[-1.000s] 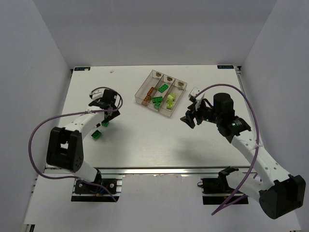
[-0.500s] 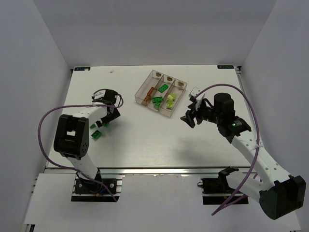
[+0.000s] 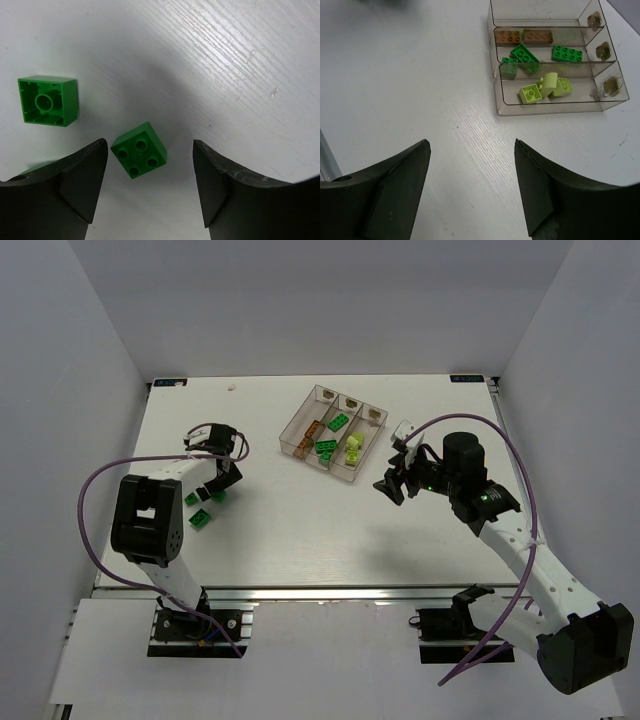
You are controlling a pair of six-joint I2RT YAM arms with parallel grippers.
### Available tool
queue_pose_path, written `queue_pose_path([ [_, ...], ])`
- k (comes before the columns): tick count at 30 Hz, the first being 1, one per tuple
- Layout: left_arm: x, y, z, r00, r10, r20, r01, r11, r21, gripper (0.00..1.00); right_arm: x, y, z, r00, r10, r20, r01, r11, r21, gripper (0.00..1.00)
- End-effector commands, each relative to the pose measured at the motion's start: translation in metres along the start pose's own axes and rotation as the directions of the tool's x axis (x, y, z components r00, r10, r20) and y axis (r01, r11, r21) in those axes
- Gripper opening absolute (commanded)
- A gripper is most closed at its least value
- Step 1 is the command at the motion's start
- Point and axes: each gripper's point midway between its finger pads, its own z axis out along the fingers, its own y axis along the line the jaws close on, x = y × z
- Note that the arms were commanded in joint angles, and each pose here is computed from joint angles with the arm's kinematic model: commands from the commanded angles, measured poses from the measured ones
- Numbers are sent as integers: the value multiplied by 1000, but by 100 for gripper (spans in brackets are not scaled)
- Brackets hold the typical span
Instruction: Sort the legos into containers by color
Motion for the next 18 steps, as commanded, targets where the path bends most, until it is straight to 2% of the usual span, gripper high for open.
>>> queue_pose_path([
  [1,-4,-7,-1,1000,-12,6,12,999,36,78,-2,0,1,1000,-23,20,23,1000,-6,73],
  [18,7,-10,6,999,5,-33,-3,999,50,70,-2,3,0,999,-24,23,24,999,-23,74],
])
